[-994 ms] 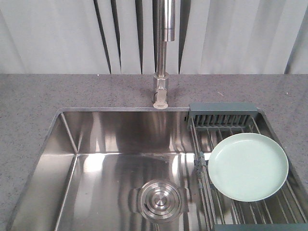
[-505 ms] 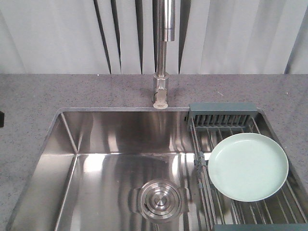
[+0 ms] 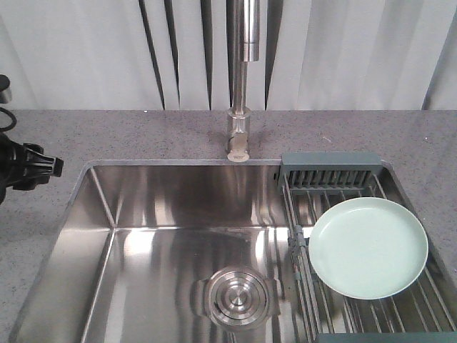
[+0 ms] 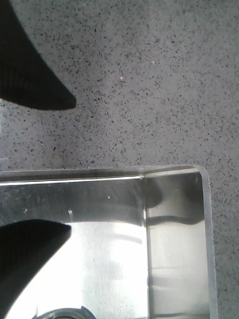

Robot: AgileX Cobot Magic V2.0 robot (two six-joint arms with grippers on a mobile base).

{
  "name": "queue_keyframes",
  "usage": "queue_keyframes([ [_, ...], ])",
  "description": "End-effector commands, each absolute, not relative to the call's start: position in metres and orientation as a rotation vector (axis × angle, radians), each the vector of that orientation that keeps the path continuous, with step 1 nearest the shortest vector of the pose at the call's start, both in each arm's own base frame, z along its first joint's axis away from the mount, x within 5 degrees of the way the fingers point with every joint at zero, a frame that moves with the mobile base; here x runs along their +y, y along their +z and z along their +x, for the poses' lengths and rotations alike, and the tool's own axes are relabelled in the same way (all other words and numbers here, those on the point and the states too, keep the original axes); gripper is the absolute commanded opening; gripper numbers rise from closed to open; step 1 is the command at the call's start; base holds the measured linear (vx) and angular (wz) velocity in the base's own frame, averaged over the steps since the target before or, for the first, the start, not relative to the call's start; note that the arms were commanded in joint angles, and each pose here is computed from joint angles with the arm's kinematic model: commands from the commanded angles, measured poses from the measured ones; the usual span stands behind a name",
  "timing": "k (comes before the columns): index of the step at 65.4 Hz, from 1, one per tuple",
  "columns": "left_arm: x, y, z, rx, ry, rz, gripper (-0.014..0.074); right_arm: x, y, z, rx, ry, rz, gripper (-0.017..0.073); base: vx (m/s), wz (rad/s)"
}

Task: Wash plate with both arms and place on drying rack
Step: 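Raise the left arm and reach toward the faucet handle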

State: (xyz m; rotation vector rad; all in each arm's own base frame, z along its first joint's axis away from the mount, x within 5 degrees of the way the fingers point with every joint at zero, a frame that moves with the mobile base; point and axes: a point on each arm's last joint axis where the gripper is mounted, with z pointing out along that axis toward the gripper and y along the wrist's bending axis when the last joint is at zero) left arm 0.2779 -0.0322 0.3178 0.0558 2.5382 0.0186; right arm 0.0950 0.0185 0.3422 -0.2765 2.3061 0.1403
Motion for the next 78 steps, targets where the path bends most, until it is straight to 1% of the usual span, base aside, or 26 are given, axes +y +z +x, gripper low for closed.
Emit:
queue_keyframes([
  [1, -0.034, 0.33, 0.287, 2.445, 0.006, 0.061, 0.0354, 0.019, 0.353, 0.098, 2.23, 0.143, -0.256, 0.034, 0.0, 0.0],
  [20, -0.039, 0.324, 0.301, 2.394, -0.032, 0.07, -0.001, 0.019, 0.353, 0.098, 2.231, 0.143, -0.256, 0.034, 0.0, 0.0],
  [26, -0.043, 0.322, 0.306, 2.368, -0.058, 0.125, -0.0008, 0.019, 0.353, 0.098, 2.231, 0.143, -0.256, 0.034, 0.0, 0.0],
  [37, -0.056, 0.323, 0.318, 2.309, -0.176, 0.255, -0.0008, 0.019, 0.353, 0.098, 2.232, 0.144, -0.256, 0.034, 0.0, 0.0],
  [53, -0.083, 0.331, 0.338, 2.181, -0.421, 0.527, -0.0008, 0.019, 0.353, 0.098, 2.232, 0.144, -0.256, 0.034, 0.0, 0.0],
  [61, -0.098, 0.331, 0.347, 2.092, -0.575, 0.664, -0.0008, 0.019, 0.353, 0.098, 2.232, 0.144, -0.256, 0.034, 0.0, 0.0],
  [72, -0.116, 0.331, 0.361, 1.952, -0.76, 0.797, -0.0008, 0.019, 0.353, 0.098, 2.232, 0.144, -0.256, 0.034, 0.0, 0.0],
  [78, -0.124, 0.325, 0.367, 1.896, -0.817, 0.859, -0.0008, 0.019, 0.353, 0.098, 2.232, 0.144, -0.256, 0.034, 0.0, 0.0],
])
